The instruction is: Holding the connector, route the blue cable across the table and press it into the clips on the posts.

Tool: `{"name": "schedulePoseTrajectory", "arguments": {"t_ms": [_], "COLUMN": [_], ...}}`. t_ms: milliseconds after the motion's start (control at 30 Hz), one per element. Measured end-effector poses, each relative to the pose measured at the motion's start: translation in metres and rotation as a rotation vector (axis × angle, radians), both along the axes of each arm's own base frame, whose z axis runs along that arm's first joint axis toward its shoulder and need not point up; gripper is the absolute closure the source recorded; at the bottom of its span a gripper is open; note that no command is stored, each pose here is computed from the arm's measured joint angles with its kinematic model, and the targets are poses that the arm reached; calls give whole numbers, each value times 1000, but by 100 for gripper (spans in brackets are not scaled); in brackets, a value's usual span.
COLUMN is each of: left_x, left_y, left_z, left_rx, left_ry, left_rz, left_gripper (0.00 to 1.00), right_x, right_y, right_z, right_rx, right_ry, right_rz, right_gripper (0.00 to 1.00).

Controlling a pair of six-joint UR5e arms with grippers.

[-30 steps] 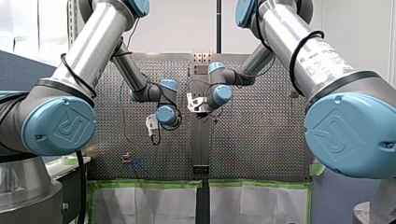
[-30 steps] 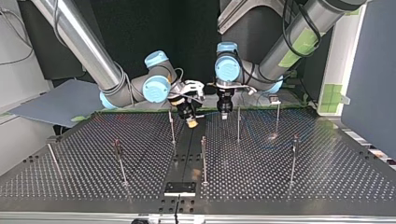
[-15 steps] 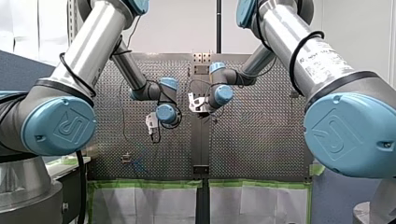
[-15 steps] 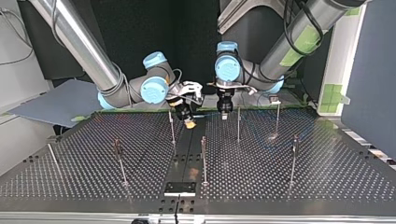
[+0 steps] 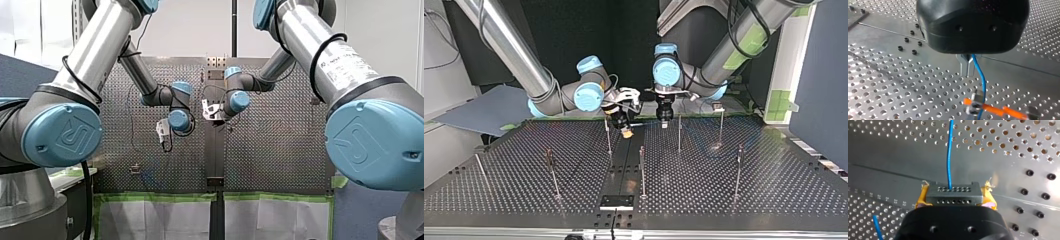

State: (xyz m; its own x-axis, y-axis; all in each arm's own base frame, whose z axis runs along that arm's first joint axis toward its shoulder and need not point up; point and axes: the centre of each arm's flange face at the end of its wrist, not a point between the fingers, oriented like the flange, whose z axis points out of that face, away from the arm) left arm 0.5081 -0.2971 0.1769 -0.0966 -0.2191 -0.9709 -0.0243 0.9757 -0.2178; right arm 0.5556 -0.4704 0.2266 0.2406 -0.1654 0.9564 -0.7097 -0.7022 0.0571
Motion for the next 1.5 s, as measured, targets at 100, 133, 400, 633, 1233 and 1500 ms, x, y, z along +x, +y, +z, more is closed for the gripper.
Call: {"name": "schedulePoseTrajectory", "arguments": {"t_ms": [100,133,400,633,1233,1500], "left_x": [0,-1,-7,-16,-40,-45], "left_y": [0,0,-2,-1,5,13], "left_z": [6,10,45,83,172,209], "left_rx": [-4,-6,-19,-34,-84,-112], "left_ry": [-9,-15,-60,-101,-240,-316], "left_rz": [2,1,-6,-9,-16,-37], "left_gripper": [100,100,100,100,100,100], "right_x": [-1,-1,-5,-8,-30,-44], "right_y": [0,0,4,14,50,68], "right_z": [7,10,53,95,204,248], "right_rx": [-7,-11,-41,-63,-103,-142], "right_ry": [-6,-10,-65,-126,-254,-293], "right_rz": [-1,-2,-8,-11,-10,-8], "right_gripper": [100,100,100,100,100,100]}}
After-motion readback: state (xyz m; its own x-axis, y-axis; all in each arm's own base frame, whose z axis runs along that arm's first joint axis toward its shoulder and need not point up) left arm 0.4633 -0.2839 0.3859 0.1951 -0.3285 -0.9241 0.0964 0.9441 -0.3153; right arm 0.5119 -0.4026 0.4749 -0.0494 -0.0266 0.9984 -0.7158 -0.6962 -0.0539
